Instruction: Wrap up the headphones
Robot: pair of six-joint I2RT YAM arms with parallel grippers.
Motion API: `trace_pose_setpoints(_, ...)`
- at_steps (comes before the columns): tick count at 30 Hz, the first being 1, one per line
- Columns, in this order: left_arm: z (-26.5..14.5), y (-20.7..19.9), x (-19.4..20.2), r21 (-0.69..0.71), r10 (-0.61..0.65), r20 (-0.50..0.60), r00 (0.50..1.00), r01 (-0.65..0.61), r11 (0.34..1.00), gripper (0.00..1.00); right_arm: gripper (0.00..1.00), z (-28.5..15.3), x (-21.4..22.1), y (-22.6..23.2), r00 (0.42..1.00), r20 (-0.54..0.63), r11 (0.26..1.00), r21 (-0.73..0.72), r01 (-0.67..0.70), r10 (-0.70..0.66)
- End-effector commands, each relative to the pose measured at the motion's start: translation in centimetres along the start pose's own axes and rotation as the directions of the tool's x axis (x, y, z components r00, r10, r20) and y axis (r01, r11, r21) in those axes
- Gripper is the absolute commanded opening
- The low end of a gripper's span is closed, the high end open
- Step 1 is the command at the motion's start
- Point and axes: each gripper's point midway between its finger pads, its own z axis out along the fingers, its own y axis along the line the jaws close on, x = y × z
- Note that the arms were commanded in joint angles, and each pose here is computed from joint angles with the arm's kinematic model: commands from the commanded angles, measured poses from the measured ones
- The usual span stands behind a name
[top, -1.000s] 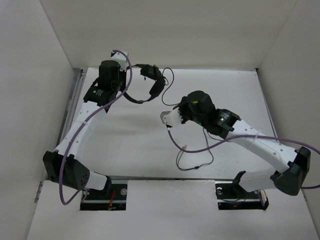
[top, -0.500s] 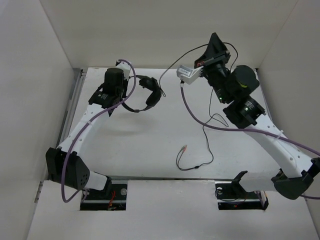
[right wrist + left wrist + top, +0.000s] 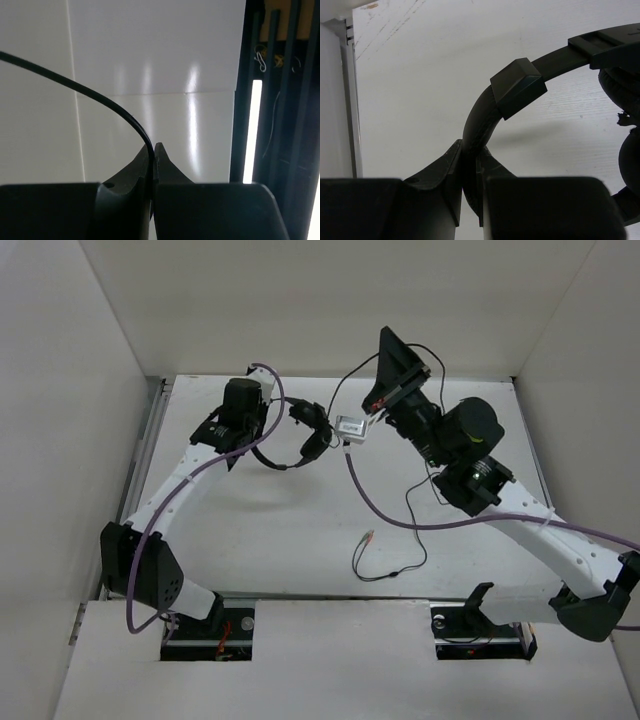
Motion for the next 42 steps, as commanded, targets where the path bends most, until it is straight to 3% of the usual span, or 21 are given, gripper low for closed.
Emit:
trace_pose_setpoints(1, -1.1, -0.8, -4.5, 0.019, -0.014, 0.122, 0.992, 0.012, 1.000, 0.00, 0.00, 0.2, -2.2, -1.4, 0.998, 0.063, 0.997, 0.076, -0.020, 0.015)
trace_pose_setpoints(9, -2.7, -3.7, -7.5, 0.099, -0.002, 0.187, 0.982, -0.017, 0.995, 0.00, 0.00, 1.7, -4.9, -0.8, 0.989, 0.129, 0.995, 0.069, -0.077, 0.068)
trace_pose_setpoints(18, -10.4, -7.9, -10.2, 0.278, 0.025, 0.356, 0.934, -0.132, 0.951, 0.00, 0.00, 4.0, 3.7, 3.6, 0.973, -0.034, 0.973, 0.016, -0.229, 0.229)
trace_pose_setpoints(28, -17.3, -10.3, -12.9, 0.441, -0.008, 0.486, 0.874, -0.238, 0.865, 0.00, 0.00, 5.3, 4.6, 8.9, 0.879, -0.082, 0.873, -0.104, -0.477, 0.470)
trace_pose_setpoints(34, -21.1, -10.3, -15.1, 0.500, -0.057, 0.549, 0.834, -0.272, 0.822, 0.00, 0.00, 5.5, 5.3, 13.3, 0.755, -0.182, 0.735, -0.173, -0.655, 0.630)
trace_pose_setpoints(42, -24.0, -7.8, -17.5, 0.487, -0.116, 0.605, 0.788, -0.250, 0.837, 0.00, 0.00, 2.8, 5.3, 17.6, 0.422, -0.324, 0.382, -0.181, -0.906, 0.847)
